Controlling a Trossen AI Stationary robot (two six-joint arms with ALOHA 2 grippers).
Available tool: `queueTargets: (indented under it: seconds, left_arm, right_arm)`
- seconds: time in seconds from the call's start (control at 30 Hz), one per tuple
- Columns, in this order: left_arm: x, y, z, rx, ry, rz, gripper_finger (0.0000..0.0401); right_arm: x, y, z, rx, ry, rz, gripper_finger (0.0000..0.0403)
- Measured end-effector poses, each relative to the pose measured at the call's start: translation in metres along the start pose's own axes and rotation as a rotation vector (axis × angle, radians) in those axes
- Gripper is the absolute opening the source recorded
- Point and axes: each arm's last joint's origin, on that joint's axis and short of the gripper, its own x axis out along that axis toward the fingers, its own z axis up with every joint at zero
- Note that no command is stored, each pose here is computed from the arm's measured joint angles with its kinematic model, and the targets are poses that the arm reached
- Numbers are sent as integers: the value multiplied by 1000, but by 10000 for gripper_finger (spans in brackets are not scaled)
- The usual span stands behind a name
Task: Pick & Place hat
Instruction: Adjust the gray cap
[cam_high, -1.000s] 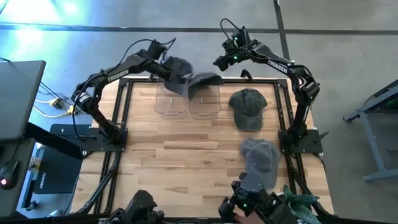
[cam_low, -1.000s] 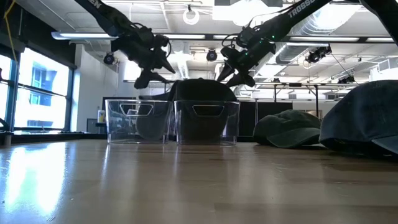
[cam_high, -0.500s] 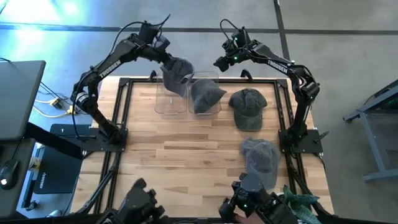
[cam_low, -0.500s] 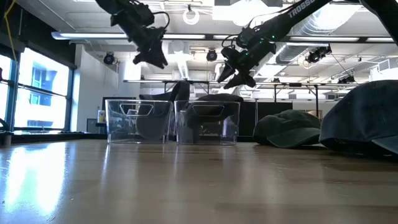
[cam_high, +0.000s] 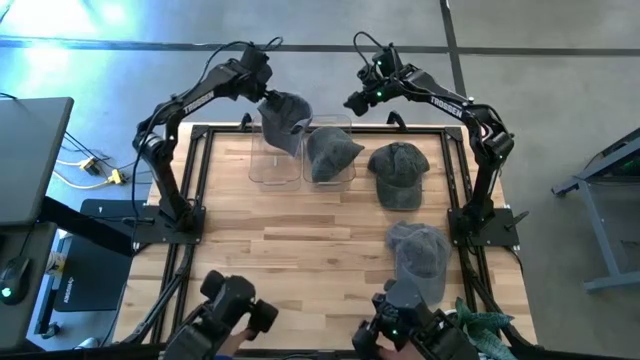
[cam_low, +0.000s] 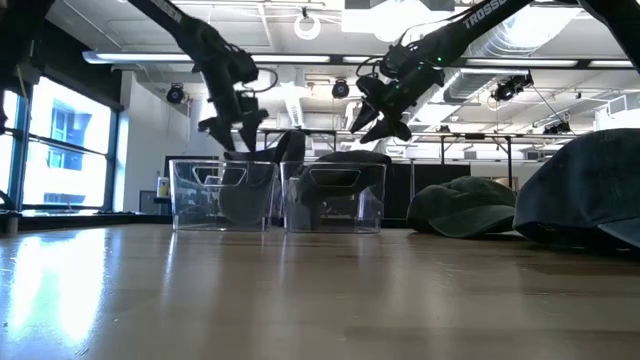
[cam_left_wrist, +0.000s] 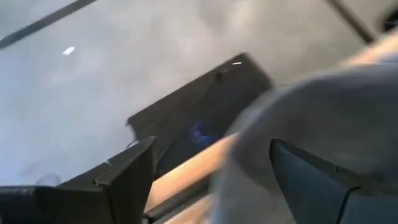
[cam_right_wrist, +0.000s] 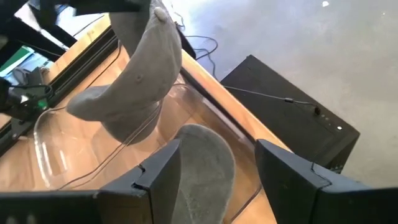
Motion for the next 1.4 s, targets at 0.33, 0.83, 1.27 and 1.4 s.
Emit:
queueTargets:
  seconds: [0.33, 0.83, 1.27, 1.4]
  left_arm:
    - [17, 20, -6, -129, 72, -219, 222]
    - [14, 19, -17, -389, 224, -219, 14]
    - [-38, -10, -27, -468, 196, 157, 1]
    - [-39, -20, -31, -495, 183, 209, 1]
  right_arm:
    - [0, 0, -4, 21, 43, 2, 199]
    - [0, 0, -4, -3, 41, -2, 200]
    - [-1, -3, -3, -102, 34, -16, 200]
    - [-3, -6, -3, -105, 31, -20, 200]
